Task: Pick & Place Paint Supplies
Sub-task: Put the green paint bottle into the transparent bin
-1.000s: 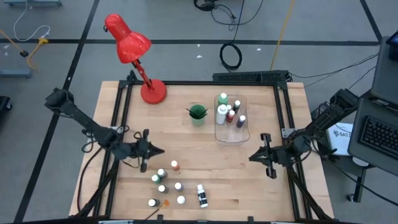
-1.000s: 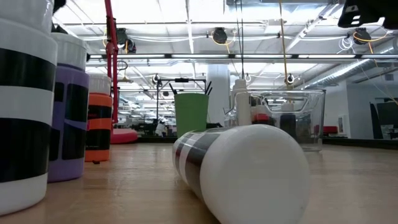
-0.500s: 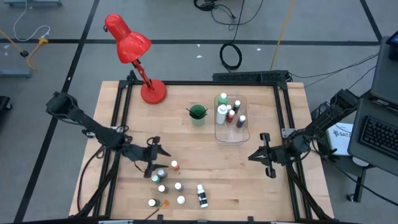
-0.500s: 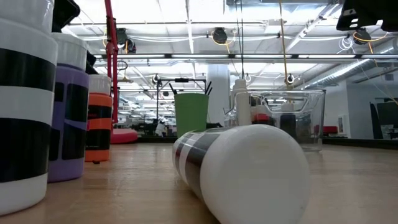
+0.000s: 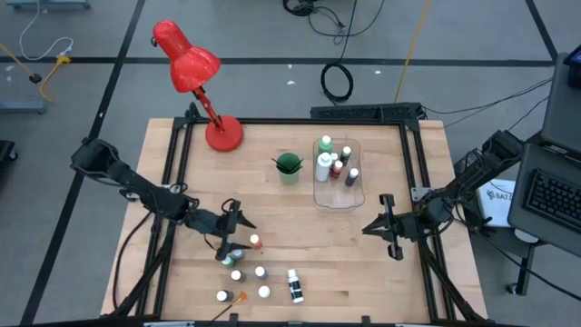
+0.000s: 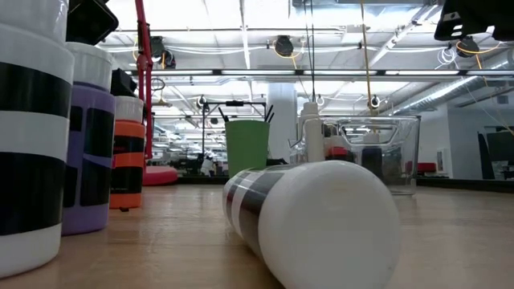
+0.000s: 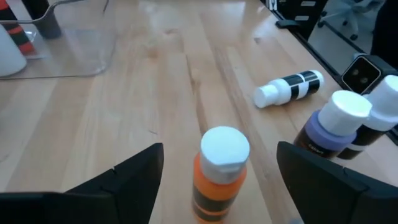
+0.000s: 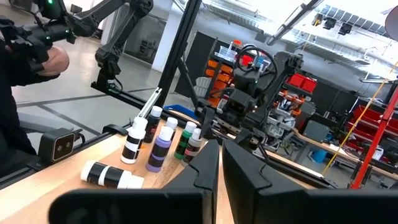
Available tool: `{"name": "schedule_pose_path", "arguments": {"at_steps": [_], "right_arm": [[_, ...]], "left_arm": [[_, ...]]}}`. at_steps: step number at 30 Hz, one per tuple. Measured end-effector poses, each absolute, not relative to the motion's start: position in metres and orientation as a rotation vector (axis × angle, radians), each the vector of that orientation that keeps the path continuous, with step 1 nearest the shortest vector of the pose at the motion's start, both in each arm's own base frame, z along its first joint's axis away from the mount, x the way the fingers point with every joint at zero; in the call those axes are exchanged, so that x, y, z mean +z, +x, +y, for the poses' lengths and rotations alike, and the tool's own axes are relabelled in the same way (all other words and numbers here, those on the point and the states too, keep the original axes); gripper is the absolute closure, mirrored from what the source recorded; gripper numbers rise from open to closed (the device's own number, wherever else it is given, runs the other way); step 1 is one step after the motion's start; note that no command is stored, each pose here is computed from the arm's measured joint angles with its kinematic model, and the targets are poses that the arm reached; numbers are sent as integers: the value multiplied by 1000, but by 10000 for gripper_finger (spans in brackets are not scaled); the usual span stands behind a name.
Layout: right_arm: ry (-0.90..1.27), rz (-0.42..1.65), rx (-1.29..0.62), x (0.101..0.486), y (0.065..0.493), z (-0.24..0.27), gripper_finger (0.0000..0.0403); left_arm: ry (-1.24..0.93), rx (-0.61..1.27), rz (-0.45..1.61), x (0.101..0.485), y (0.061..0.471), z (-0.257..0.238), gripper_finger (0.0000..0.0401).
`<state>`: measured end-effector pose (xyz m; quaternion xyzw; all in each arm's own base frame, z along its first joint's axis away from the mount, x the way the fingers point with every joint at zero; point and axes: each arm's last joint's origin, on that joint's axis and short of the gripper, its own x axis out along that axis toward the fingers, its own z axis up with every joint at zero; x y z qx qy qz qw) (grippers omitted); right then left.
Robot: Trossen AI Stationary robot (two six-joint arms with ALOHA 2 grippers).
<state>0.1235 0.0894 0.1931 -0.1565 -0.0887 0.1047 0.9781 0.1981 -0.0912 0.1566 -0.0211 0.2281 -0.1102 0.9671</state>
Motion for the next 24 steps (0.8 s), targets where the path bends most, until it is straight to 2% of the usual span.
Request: {"name": "schedule_pose_path", "arguments": {"at_steps": [9, 17, 24], "right_arm": [[-313, -180, 211, 193, 123, 89, 387], [-315, -179, 211, 193, 123, 89, 387], [-315, -178, 211, 193, 123, 89, 387]], "left_arm": [[-8, -238, 438, 160, 197, -91, 110], [-26, -248, 371, 178, 189, -87, 104], [-93, -468, 415, 213, 171, -101, 104]]}}
